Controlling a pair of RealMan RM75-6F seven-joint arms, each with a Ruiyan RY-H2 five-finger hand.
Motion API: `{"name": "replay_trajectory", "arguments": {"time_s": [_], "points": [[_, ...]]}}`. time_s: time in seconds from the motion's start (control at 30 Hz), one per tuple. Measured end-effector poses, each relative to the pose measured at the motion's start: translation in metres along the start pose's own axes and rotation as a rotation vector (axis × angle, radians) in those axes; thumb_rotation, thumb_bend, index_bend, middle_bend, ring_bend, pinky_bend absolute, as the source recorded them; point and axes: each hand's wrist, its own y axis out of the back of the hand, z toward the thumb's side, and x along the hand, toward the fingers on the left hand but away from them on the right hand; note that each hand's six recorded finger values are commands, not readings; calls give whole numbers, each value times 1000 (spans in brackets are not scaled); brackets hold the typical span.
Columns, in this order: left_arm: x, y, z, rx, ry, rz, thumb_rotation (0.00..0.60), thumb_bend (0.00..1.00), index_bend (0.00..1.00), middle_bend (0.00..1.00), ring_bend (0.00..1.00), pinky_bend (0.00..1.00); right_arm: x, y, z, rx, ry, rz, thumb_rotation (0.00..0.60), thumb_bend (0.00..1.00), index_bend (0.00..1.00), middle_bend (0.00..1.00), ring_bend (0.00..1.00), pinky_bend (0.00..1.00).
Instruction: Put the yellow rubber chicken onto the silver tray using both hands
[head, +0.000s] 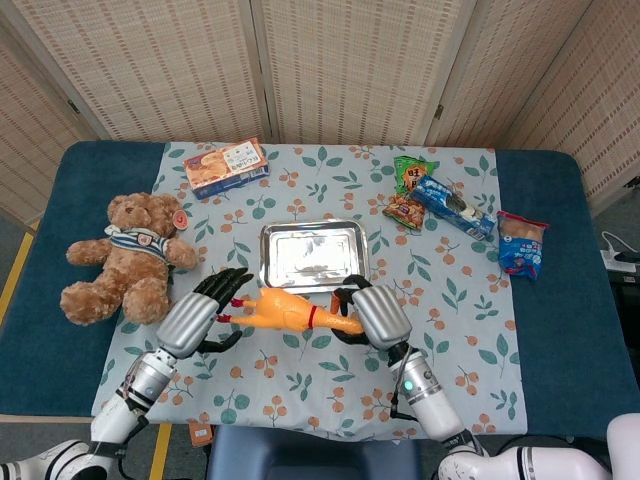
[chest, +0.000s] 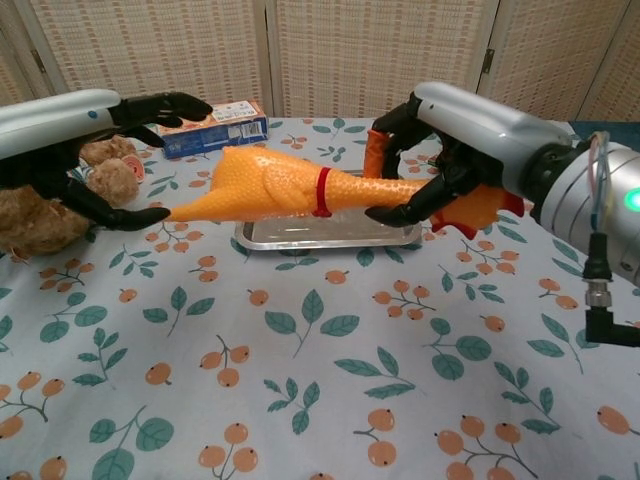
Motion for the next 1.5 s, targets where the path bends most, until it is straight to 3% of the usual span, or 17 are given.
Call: {"name": "replay_trajectory", "arguments": {"time_s": [0.5,0.97,1.13,1.2,1.5], "points": [[35,-21,25,-71,-34,-98,600,309,0,0,0,83,-11,-10,5,16,-14,-2,600,395,911,592,732,903],[53,-27,33,-149,-44,-113,600,317,0,0,0,94,-14,-9,13,4,3,-10,600,394,912,593,733,903],[55,-29,33,-243,-43,-112,600,325,0,21,39,239,-15,-10,13,-23,19,-9,600,395,912,593,734,903],[56,-30,33,-264,-49,-100,600,327,7,82,98,298,-15,-9,13,-29,26,-15,600,395,913,594,735,903],[59,-26,30,-308,-37,-57,600,361,228,382,342,535,-14,-6,12,-13,41,-40,600,394,913,594,739,903]]}}
